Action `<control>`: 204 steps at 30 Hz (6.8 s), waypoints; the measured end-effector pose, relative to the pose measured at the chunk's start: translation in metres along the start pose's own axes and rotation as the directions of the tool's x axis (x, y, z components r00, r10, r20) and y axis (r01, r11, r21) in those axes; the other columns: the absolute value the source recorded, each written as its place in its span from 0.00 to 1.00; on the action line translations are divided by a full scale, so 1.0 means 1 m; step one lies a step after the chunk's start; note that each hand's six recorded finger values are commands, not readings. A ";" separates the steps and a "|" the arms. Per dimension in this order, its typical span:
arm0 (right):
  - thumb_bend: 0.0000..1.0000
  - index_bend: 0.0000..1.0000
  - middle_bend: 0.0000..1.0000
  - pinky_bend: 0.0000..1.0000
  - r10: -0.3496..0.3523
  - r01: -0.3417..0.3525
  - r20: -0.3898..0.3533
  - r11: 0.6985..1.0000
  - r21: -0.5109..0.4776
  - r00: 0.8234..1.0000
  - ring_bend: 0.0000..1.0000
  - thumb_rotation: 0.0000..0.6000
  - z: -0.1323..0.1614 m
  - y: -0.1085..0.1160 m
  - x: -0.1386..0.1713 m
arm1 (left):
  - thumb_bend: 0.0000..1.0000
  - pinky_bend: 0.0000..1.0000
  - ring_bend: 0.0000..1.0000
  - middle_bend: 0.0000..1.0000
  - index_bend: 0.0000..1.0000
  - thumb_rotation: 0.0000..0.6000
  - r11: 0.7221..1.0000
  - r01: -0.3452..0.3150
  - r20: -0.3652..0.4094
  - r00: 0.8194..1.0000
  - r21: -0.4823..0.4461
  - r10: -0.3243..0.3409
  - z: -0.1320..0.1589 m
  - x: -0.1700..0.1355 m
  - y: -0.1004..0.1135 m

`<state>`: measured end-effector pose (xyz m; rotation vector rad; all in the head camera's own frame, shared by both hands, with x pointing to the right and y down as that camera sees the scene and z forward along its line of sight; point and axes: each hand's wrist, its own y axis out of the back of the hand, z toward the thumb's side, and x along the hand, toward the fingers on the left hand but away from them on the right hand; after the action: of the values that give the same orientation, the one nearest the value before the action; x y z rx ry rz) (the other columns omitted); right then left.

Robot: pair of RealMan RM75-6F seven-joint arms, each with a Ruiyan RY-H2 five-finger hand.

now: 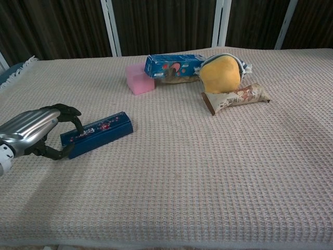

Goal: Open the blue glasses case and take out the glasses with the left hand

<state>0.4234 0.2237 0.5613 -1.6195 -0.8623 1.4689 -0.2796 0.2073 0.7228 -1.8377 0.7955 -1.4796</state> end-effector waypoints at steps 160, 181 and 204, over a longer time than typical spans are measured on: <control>0.09 0.00 0.00 0.00 -0.044 0.036 -0.069 0.994 -0.105 0.997 0.00 1.00 -0.007 0.026 0.026 | 0.63 0.00 0.00 0.00 0.12 1.00 0.985 0.157 0.302 0.937 0.077 -0.173 0.074 -0.071 -0.035; 0.10 0.00 0.00 0.00 -0.052 0.045 -0.062 0.993 -0.110 0.997 0.00 1.00 -0.011 0.029 0.027 | 0.62 0.00 0.00 0.00 0.11 1.00 0.994 0.088 0.284 0.953 0.066 -0.104 0.103 -0.041 -0.038; 0.10 0.00 0.00 0.00 -0.067 0.060 -0.050 0.990 -0.126 0.997 0.00 1.00 -0.017 0.034 0.028 | 0.61 0.00 0.00 0.00 0.10 1.00 0.997 0.019 0.197 0.980 0.074 -0.034 0.104 0.005 -0.029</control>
<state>0.4428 0.2305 0.5192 -1.6987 -0.9829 1.3446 -0.1746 0.2317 0.7317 -1.9124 0.6162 -1.2988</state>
